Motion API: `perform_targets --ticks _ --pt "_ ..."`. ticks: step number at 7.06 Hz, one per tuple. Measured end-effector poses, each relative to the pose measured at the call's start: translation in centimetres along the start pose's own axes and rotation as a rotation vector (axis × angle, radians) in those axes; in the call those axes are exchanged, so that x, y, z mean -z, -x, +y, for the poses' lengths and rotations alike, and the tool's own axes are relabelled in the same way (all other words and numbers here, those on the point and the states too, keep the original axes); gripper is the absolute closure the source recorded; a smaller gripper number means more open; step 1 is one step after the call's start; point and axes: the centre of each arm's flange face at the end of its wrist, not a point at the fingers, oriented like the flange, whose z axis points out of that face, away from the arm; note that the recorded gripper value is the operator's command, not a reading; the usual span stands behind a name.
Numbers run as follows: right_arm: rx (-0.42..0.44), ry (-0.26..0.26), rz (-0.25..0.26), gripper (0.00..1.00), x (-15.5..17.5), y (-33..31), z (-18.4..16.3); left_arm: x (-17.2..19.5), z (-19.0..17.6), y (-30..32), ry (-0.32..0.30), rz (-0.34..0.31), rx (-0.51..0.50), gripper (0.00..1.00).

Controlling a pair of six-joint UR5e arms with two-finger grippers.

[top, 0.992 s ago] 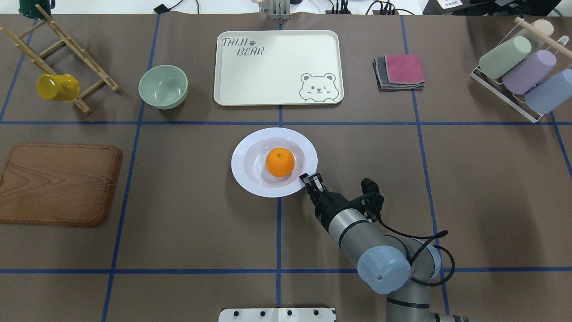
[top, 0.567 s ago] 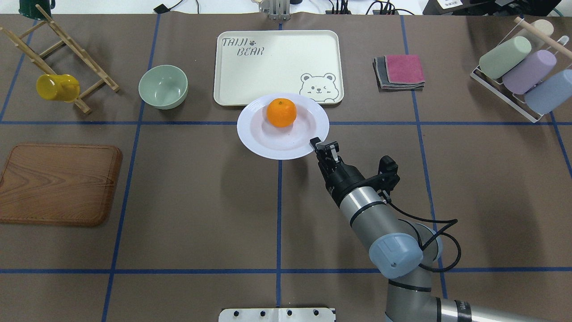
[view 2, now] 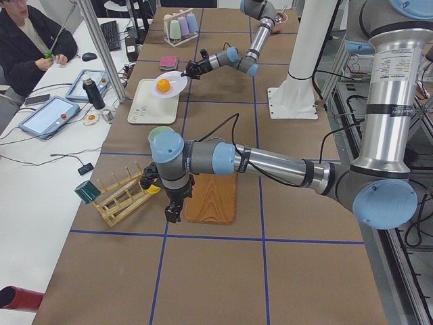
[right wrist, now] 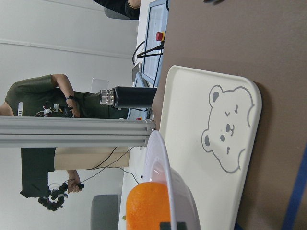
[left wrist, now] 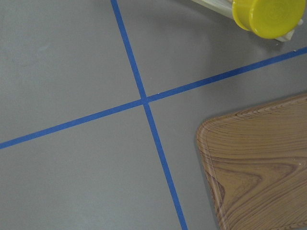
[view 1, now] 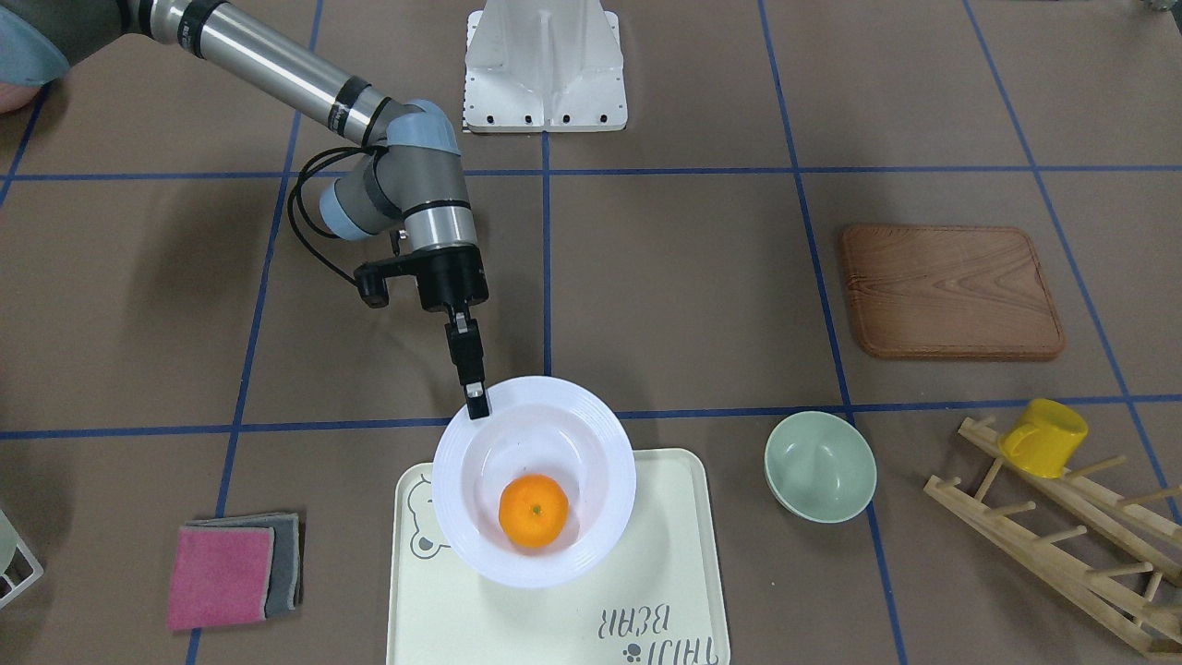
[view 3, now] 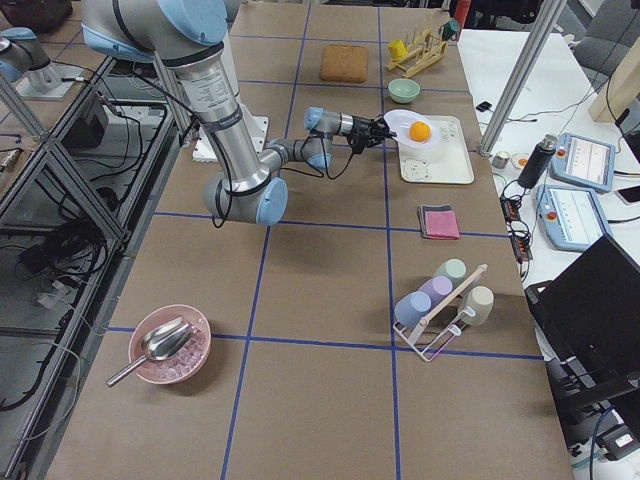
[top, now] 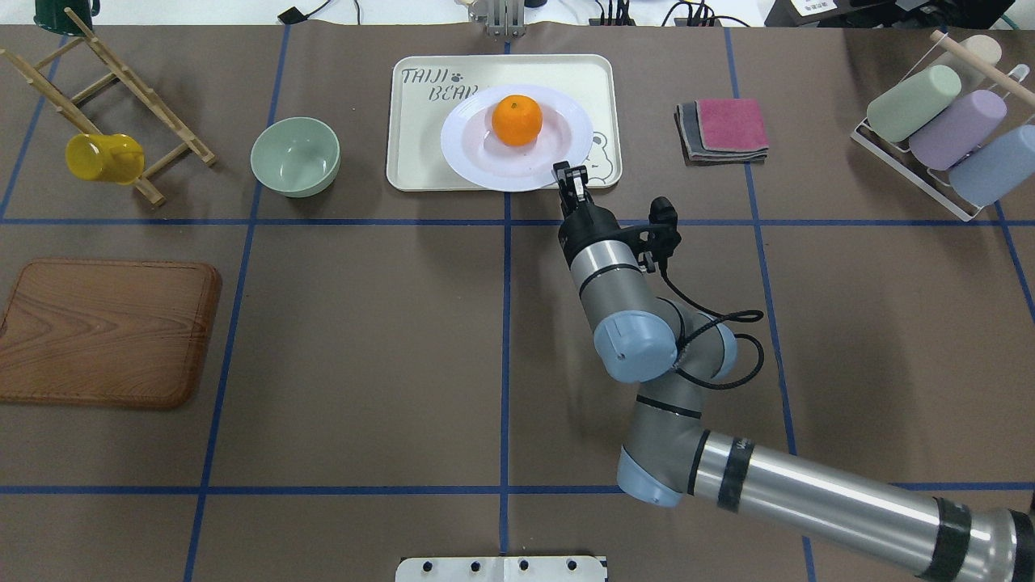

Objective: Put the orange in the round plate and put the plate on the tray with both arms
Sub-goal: 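Slide the plate with the right gripper toward the bear tray, then push the plate onto the bear tray and release with the right gripper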

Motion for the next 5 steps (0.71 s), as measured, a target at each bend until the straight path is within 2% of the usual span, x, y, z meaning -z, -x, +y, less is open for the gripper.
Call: perform_targets --ticks 1,2,3,5 --pt "-0.005 -0.064 0.032 1.00 -4.1 1.0 1.4 0.1 0.0 -0.1 -0.003 0.005 -0.001 0.02" --pt "-0.010 -0.107 0.060 0.39 -6.8 1.8 2.7 0.2 0.0 -0.2 -0.005 0.008 -0.001 0.02" --pt "-0.006 -0.127 0.076 0.00 -7.9 1.9 3.3 0.2 -0.1 -0.3 -0.006 0.010 -0.001 0.02" --pt "0.056 -0.124 0.102 0.00 -7.5 2.4 4.0 0.3 -0.1 -0.4 -0.007 0.010 -0.003 0.02"
